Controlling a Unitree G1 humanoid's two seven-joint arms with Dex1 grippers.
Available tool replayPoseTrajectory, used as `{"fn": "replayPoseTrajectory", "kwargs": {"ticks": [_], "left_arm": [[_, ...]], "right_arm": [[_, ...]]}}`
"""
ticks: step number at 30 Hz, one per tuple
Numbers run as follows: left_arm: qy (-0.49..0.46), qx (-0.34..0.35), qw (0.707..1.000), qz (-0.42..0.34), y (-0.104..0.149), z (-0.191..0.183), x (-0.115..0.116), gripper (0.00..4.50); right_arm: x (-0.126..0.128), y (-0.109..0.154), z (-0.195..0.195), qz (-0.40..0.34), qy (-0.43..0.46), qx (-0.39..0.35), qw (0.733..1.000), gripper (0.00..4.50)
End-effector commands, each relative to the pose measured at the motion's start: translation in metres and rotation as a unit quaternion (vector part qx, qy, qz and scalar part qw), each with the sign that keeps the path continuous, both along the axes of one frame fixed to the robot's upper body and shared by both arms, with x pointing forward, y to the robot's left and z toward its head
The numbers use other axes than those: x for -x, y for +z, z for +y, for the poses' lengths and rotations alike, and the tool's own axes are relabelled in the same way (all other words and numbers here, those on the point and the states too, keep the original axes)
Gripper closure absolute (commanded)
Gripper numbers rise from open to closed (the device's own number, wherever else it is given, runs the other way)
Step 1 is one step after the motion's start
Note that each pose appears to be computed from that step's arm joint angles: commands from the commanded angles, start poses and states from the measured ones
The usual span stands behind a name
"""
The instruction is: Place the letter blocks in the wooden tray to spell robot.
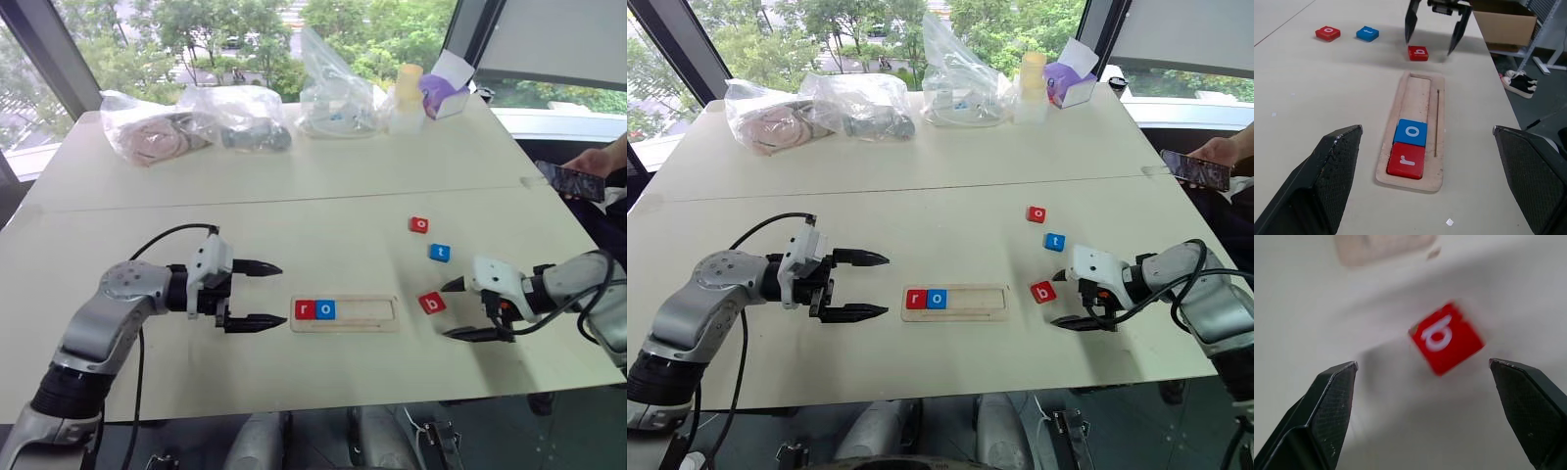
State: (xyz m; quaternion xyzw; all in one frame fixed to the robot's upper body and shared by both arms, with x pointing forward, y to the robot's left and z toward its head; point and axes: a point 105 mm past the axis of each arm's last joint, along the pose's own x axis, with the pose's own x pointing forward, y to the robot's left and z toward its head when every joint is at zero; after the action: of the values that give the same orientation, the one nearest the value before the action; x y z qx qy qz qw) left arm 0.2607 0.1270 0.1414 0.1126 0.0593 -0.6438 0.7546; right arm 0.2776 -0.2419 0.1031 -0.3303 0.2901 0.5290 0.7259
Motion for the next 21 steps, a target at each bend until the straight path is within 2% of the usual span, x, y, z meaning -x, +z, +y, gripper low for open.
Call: {"fn": "replayPoseTrajectory", "kwargs": {"ticks": [1,12,15,19,20,21], "left_arm": [[0.005,0.004,1.000,-0.027,0.008,0.000,0.001,0.00],[0.010,0.006,0.999,-0.033,0.009,-0.002,-0.001,0.00],[0.011,0.007,0.999,-0.033,0.009,-0.003,-0.001,0.00],[0.013,0.008,0.999,-0.033,0.009,-0.003,-0.001,0.00],[0.014,0.008,0.999,-0.032,0.009,-0.003,-0.001,0.00],[0.014,0.008,0.999,-0.032,0.008,-0.002,-0.001,0.00]], "right_arm": [[-0.009,0.007,0.006,-0.025,0.034,-0.012,0.999,0.05],[-0.016,-0.002,0.012,-0.033,0.057,-0.022,0.998,0.05],[-0.016,-0.005,0.011,-0.038,0.062,-0.011,0.997,0.92],[-0.015,-0.001,0.019,-0.051,0.070,-0.022,0.996,3.07],[-0.017,0.003,0.023,-0.062,0.070,-0.027,0.995,3.37],[-0.018,0.005,0.026,-0.070,0.069,-0.030,0.995,3.37]]}}
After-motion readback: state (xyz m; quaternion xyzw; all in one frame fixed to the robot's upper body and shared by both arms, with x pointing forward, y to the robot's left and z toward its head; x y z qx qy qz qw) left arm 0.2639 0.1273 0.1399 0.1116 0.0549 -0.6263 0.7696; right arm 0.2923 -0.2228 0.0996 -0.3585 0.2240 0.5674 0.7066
